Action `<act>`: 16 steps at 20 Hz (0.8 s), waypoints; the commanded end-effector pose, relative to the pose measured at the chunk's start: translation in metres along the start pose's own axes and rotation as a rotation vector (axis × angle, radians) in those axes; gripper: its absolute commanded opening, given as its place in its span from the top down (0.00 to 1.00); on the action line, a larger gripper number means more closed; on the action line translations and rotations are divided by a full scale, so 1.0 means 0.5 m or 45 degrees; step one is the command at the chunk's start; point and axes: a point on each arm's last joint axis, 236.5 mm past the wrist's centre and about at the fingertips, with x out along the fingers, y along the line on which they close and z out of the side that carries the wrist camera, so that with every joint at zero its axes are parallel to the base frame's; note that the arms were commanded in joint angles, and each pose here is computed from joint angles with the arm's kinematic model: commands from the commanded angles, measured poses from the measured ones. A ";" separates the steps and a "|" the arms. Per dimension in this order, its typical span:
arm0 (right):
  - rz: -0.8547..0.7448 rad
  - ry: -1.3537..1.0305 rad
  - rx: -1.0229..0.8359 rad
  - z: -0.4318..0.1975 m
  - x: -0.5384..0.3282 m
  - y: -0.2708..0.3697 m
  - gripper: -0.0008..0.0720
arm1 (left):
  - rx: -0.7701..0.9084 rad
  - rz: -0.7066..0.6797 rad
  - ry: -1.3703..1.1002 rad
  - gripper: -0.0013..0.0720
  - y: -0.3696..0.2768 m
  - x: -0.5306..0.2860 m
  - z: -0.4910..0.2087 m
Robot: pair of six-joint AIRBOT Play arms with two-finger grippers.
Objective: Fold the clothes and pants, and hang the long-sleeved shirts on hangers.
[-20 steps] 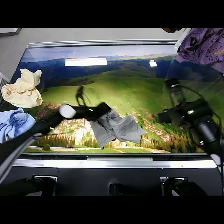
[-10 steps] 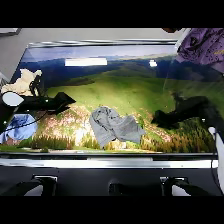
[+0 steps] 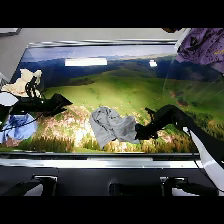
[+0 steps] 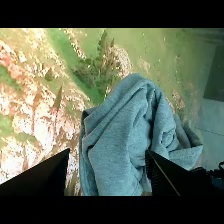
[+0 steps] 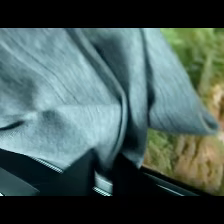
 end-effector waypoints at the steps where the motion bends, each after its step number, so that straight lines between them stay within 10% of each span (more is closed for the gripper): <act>1: -0.006 -0.027 -0.005 0.008 0.008 0.005 0.94 | 0.031 0.068 0.037 0.24 0.027 0.000 -0.014; 16: -0.079 -0.125 -0.019 -0.013 -0.059 0.014 0.94 | 0.070 -0.032 0.259 0.24 -0.011 0.277 -0.364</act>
